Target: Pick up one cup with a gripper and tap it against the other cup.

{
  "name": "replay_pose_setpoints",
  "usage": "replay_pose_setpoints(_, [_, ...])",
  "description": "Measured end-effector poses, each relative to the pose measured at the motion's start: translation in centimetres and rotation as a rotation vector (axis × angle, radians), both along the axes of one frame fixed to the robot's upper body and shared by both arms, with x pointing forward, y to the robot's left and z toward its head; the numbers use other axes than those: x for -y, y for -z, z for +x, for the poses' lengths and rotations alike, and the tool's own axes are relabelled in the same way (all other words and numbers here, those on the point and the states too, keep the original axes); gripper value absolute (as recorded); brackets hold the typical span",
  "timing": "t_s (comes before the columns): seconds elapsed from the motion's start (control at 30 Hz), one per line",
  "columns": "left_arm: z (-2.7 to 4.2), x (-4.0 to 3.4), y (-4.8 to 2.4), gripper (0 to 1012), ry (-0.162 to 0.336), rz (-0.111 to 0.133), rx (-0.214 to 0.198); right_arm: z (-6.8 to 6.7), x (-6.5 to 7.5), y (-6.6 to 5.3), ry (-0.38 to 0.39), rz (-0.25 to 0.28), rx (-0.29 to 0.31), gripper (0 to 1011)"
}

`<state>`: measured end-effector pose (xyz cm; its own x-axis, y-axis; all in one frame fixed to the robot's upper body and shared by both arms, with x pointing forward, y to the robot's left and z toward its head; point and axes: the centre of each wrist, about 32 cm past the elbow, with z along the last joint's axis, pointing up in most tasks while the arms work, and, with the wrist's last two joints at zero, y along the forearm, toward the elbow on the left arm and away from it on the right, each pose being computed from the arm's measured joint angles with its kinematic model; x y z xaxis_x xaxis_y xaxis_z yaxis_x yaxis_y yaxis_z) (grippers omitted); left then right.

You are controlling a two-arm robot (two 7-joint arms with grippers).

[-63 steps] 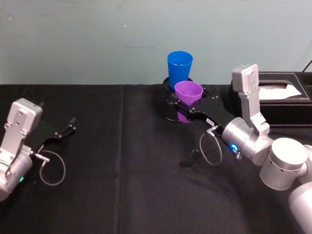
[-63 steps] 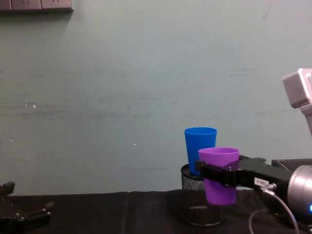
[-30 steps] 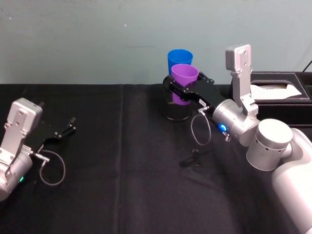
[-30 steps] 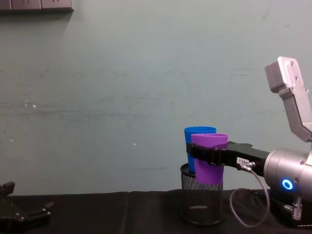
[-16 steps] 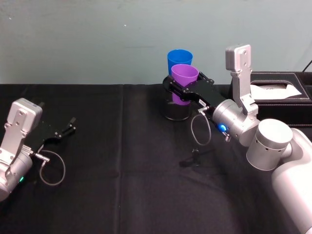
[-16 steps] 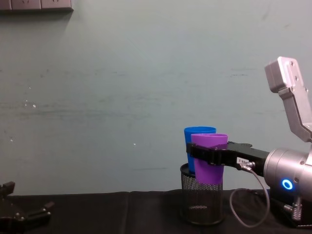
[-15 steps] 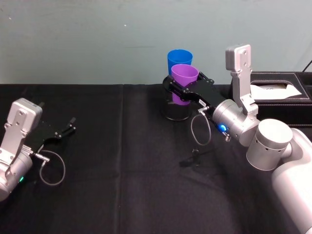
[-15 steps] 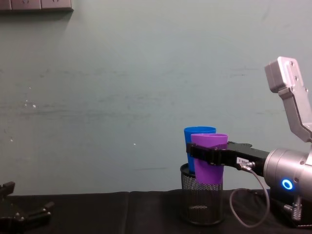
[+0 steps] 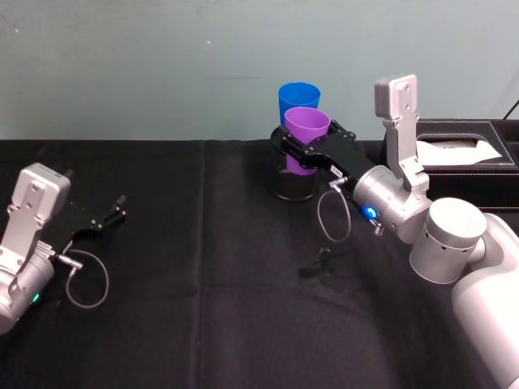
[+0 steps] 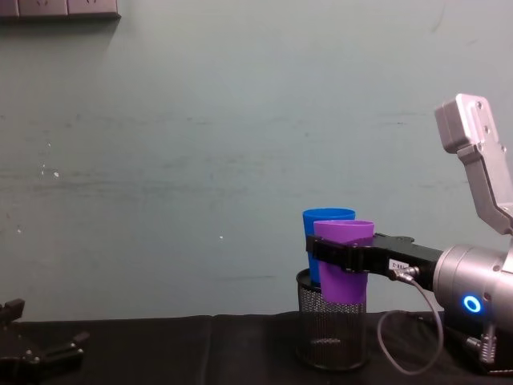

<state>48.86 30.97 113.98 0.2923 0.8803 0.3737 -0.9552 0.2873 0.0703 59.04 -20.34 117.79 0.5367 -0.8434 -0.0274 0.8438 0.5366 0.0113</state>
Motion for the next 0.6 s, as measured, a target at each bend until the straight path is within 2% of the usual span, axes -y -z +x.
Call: replay_pose_setpoints(0.6, [0.00, 0.00, 0.00, 1000, 0.000, 0.000, 0.000, 0.00, 0.00, 0.00, 0.000, 0.000, 0.000, 729])
